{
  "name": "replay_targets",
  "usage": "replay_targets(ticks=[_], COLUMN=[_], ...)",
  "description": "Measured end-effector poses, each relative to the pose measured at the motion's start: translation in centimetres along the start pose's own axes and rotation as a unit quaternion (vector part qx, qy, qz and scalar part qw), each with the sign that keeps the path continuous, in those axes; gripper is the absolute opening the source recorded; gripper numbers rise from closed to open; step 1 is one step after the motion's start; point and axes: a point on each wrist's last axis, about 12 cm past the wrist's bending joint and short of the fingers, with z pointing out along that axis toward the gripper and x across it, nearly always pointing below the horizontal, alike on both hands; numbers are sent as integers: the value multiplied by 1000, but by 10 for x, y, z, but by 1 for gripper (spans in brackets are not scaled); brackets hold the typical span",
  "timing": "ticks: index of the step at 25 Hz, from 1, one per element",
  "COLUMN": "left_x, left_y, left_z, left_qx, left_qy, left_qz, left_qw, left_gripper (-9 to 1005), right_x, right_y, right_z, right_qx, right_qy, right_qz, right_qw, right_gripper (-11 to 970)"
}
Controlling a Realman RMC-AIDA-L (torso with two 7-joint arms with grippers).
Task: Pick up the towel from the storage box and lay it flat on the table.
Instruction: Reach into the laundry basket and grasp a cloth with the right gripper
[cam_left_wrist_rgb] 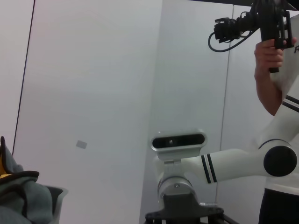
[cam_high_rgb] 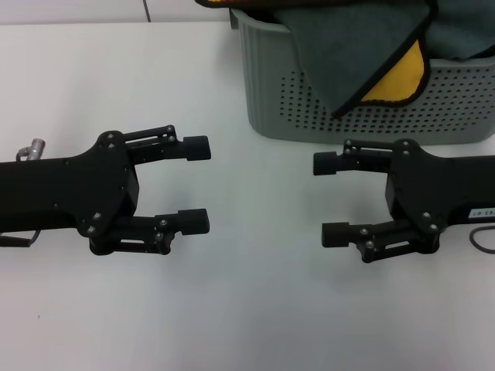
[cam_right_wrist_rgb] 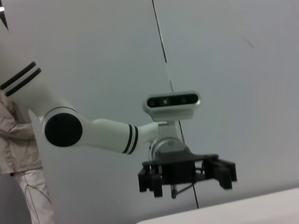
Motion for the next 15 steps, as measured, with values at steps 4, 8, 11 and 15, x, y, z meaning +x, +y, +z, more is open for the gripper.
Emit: replay_targets(ticks=[4,8,11,15], left_x=[1,4,5,5], left_y=[-1,-4,-6,-6], left_z=[-1,-4,-5,-5], left_qx=[-2,-7,-9,-10], left_qy=[0,-1,-1,-1], left_qz=[-3,-7,-9,-9], left_qw=[1000,1000,1000,1000], left_gripper=[803,803,803,803], right_x=[-6,-8,-8,-9], right_y=[-3,-4,-4,-2], right_z=[7,8,8,5], right_qx=[-13,-16,-16,-18], right_qy=[-2,-2,-3,-7], right_qz=[-11,-14,-14,-15], right_qw=[1000,1000,1000,1000], right_gripper=[859,858,858,857])
